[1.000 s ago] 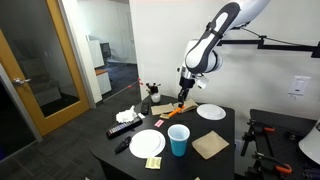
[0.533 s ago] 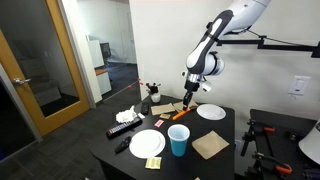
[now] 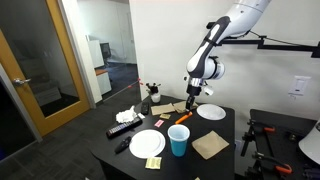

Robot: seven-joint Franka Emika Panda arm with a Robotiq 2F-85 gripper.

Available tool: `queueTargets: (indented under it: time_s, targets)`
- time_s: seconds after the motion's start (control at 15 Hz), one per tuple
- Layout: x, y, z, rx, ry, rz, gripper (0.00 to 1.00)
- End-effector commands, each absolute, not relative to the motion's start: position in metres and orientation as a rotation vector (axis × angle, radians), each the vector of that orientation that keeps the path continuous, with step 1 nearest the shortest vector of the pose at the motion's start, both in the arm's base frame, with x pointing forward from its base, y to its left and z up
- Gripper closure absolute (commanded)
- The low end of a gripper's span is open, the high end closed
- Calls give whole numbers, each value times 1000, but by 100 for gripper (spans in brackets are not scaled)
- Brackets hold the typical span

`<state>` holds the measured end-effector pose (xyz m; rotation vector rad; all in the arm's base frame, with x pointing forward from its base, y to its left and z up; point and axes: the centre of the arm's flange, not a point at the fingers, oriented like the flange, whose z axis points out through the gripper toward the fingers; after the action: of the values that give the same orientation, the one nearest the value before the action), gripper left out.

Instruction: Take the orange marker out of the light blue cup

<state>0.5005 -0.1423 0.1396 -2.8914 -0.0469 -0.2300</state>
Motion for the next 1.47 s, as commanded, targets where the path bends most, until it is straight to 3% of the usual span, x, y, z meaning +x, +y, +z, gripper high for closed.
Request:
queueTargets:
  time_s: [0.0,0.4,1.4]
  targets:
    - [502,-140,139,-2889,-52,-235,48]
    - [500,-120,152,-2904,-65,-218,2]
    - [483,-45,268,-3111,-178,-191,0]
